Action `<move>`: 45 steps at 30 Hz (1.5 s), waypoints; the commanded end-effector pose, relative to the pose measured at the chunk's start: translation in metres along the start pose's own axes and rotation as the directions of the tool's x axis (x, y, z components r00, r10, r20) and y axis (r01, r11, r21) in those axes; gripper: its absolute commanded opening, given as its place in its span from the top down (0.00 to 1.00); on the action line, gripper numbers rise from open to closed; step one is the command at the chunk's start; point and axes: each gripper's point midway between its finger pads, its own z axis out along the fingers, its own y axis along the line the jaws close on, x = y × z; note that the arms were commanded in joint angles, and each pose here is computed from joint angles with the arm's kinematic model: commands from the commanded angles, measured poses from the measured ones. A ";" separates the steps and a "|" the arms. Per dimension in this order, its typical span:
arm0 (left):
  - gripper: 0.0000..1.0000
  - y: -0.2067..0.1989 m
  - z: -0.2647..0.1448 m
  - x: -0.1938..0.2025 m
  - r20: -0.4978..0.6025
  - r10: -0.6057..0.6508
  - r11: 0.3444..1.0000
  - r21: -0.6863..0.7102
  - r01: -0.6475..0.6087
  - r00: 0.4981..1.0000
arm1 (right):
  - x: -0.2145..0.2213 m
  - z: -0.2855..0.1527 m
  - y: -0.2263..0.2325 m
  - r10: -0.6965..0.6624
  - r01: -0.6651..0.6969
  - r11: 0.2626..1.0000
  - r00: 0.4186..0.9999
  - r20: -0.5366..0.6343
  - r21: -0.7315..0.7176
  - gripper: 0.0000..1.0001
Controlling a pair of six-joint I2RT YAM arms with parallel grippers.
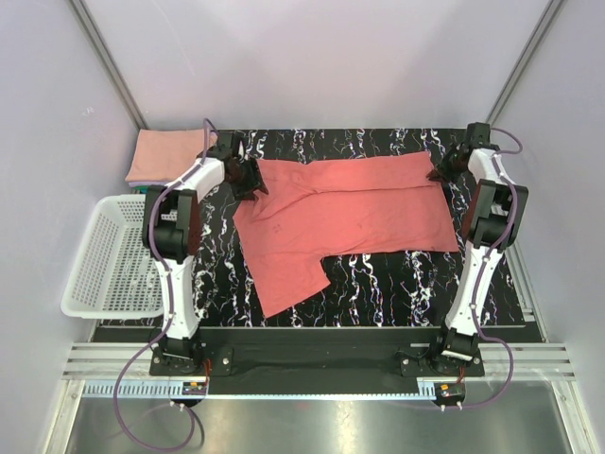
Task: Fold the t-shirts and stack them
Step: Fold the tshirt
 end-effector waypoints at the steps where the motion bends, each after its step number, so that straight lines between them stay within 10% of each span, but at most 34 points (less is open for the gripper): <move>1: 0.44 -0.003 -0.023 -0.055 0.187 0.033 0.999 -0.004 -0.033 0.982 | -0.017 0.002 0.011 0.001 0.001 1.000 0.998 0.067 -0.030 0.78; 12: 0.53 -0.025 0.002 -0.146 0.400 0.018 1.000 0.005 -0.022 0.916 | -0.009 0.012 -0.027 0.038 -0.046 0.991 0.997 0.064 0.127 0.85; 33: 0.53 0.034 0.037 -0.111 0.268 0.140 0.941 -0.336 -0.044 0.953 | 0.006 -0.004 -0.066 0.090 -0.117 0.941 0.991 0.101 0.316 0.90; 45: 0.45 -0.056 -0.020 -0.135 0.367 0.068 0.997 0.009 -0.076 0.928 | -0.021 -0.011 -0.007 0.079 -0.091 0.991 0.989 0.125 0.094 0.78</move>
